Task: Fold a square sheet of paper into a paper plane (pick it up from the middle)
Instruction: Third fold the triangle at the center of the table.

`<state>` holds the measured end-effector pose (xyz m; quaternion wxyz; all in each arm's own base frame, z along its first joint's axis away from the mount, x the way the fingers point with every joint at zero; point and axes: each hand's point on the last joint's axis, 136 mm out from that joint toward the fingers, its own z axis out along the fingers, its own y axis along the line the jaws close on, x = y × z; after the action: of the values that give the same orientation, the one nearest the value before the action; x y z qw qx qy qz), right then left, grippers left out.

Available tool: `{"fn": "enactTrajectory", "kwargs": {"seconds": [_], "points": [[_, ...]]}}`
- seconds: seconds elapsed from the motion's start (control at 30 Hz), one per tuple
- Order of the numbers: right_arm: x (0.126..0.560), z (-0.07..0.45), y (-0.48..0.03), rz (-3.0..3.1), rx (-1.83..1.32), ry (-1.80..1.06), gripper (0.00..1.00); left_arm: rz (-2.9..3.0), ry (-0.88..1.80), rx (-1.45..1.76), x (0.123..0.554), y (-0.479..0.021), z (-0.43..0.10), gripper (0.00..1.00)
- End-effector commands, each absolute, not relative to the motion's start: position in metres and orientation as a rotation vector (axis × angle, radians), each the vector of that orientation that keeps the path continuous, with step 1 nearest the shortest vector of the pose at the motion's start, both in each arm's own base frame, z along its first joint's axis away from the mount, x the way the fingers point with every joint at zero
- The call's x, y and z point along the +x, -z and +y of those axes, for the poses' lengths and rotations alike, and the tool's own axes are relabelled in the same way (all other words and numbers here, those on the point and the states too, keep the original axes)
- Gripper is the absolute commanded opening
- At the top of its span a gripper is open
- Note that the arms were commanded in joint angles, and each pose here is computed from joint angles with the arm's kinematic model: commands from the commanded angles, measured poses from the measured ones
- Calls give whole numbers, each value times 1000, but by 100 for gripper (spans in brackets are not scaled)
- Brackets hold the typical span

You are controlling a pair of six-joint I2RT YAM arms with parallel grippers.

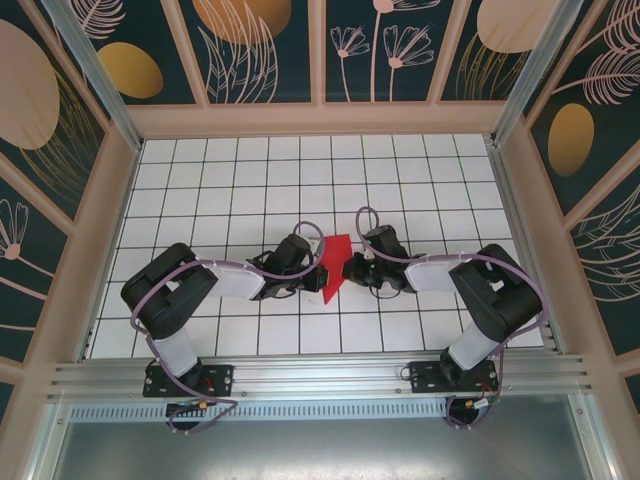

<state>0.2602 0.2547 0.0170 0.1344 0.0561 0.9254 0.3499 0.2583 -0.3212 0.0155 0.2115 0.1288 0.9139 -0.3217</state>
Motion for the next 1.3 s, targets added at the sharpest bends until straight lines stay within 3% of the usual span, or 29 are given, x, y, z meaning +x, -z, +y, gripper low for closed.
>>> {"fn": "enactTrajectory", "kwargs": {"seconds": [0.0,0.27,0.67,0.97,1.27], "points": [[255,245,-3,2717,190,-943,10,2648,760,333,249,16,-296,0],[238,271,-52,2605,84,-1105,10,2651,754,315,249,17,-294,0],[218,276,-12,2703,139,-1045,9,2650,760,316,249,15,-295,0],[206,293,-45,2635,47,-1160,10,2648,770,315,249,15,-297,0],[187,299,-12,2710,81,-1155,10,2646,777,318,250,13,-299,0]]}}
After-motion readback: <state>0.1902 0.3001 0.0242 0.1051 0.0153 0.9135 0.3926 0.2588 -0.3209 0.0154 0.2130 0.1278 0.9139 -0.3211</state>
